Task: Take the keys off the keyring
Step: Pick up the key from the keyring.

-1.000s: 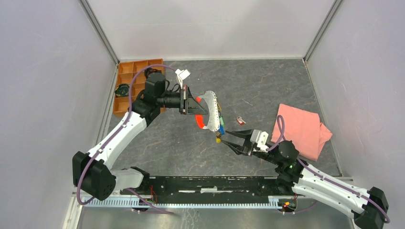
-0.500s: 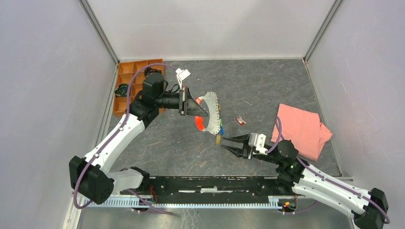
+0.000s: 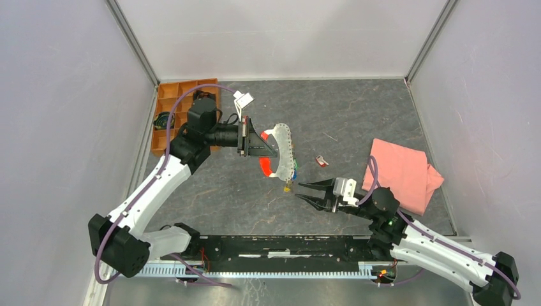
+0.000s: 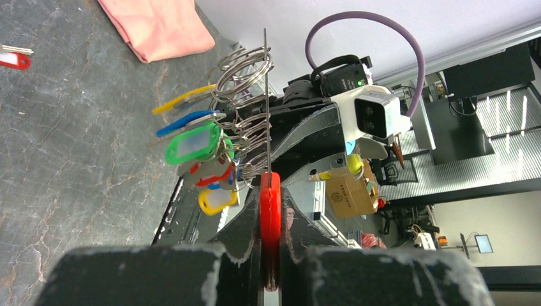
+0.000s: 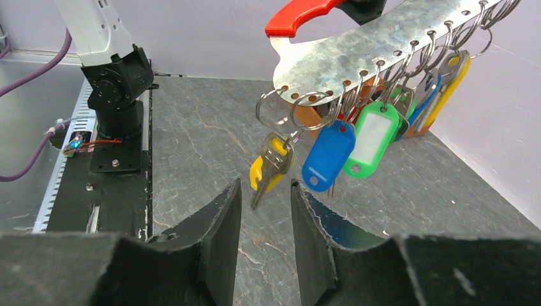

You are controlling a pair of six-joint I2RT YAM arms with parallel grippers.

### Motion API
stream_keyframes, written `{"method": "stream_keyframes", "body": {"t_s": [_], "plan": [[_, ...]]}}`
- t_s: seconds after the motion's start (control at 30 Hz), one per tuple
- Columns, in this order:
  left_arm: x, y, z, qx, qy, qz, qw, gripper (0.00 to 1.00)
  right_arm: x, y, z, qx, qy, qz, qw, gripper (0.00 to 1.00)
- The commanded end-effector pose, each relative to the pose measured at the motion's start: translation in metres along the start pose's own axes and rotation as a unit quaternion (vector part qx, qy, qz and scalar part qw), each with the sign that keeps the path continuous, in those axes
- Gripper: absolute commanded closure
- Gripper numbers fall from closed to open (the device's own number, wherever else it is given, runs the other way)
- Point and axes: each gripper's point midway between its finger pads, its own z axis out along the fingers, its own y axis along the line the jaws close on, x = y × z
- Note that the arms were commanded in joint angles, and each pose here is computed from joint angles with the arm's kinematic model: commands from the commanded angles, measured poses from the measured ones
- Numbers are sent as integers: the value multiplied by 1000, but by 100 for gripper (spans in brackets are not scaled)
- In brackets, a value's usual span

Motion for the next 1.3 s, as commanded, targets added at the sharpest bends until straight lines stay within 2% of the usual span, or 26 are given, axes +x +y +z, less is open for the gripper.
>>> {"method": "stream_keyframes", "body": {"t_s": [0.0,0.53,1.27], "plan": [[-7,-36,-7,38,-4,65,997,98,-40,-10,6,13,-50,-14,999,61],[-2,-44,-4,45,0,74,996,98,-39,-15,10,26,-48,-15,998,60],[1,-46,-1,50,3,76,996,98,-33,-2,21,-3,-50,11,999,61]]}}
